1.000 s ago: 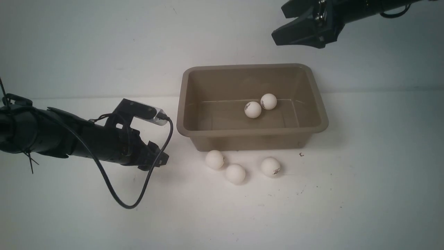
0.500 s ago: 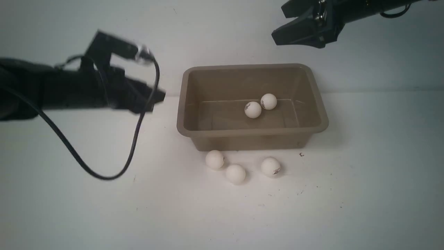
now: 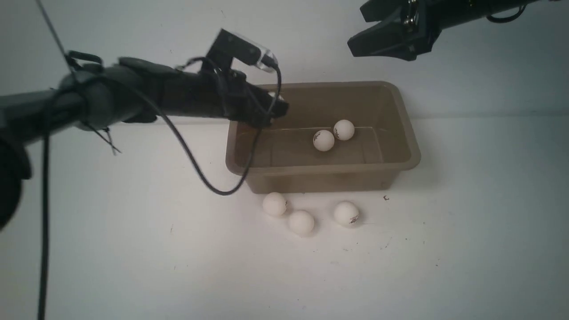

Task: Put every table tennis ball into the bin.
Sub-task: Use the left arm to put the table tennis ball into the box, then use the left arm to clamp the table tennis ball closest to it

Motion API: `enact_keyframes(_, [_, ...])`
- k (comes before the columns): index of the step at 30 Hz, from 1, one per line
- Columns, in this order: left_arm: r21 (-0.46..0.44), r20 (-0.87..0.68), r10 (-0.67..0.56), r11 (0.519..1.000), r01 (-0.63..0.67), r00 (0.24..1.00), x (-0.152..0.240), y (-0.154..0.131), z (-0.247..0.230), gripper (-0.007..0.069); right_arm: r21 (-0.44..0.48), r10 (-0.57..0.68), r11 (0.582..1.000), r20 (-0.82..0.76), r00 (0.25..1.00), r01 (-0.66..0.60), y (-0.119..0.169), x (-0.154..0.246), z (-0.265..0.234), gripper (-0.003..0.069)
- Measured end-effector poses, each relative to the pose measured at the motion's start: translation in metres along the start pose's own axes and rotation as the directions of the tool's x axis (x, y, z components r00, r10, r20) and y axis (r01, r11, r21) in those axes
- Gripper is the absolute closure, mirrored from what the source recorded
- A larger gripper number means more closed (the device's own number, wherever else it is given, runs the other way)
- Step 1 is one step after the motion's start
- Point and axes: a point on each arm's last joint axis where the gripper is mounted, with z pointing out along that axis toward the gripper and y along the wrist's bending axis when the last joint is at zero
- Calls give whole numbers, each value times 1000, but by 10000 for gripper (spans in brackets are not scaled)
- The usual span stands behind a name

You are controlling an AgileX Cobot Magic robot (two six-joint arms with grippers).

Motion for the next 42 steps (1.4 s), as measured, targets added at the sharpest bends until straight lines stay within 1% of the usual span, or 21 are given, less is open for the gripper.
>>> enact_keyframes(2, [-15, -17, -46, 999, 46, 999, 6, 3, 5, 113, 0, -1, 1000, 1, 1000, 1, 0, 0, 0, 70])
enact_keyframes(4, [-19, -31, -60, 998, 60, 998, 7, 4, 4, 68, 0, -1, 1000, 3, 1000, 1, 0, 0, 0, 70])
enact_keyframes(6, [-15, -38, -56, 998, 55, 998, 1, 2, -1, 52, 0, -1, 1000, 3, 1000, 1, 0, 0, 0, 70])
enact_keyframes(9, [2, -45, -24, 1000, 24, 999, -12, -6, -14, 55, 0, -1, 1000, 3, 1000, 1, 0, 0, 0, 70])
enact_keyframes(11, [29, -56, 4, 1000, -3, 998, -24, -13, -29, 71, 0, -1, 1000, 3, 1000, 1, 0, 0, 0, 70])
enact_keyframes(14, [65, -114, 40, 997, -33, 993, -38, -22, -54, 104, 0, 0, 1000, 3, 1000, 0, 0, 0, 0, 70])
enact_keyframes(18, [52, -260, 66, 997, -55, 963, -42, -27, -85, 148, -1, 0, 1000, 4, 1000, 0, 0, 0, 0, 70])
enact_keyframes(22, [48, -396, 38, 999, -21, 918, -38, -28, -106, 158, -1, -2, 1000, 6, 1000, 2, 0, -1, 0, 70])
enact_keyframes(26, [70, -453, 19, 997, 15, 891, -36, -32, -115, 158, -1, -2, 1000, 6, 1000, 2, 0, -1, 0, 70])
enact_keyframes(30, [119, -514, 14, 991, 55, 857, -30, -37, -119, 158, -1, -2, 1000, 6, 1000, 2, 0, -1, 0, 70])
enact_keyframes(38, [159, -520, -7, 982, 104, 854, -27, -42, -118, 158, -1, -2, 1000, 6, 1000, 2, 0, -1, 0, 70])
enact_keyframes(42, [178, -541, -31, 972, 151, 841, -13, -45, -114, 158, -1, -2, 1000, 6, 1000, 2, 0, -1, 0, 70])
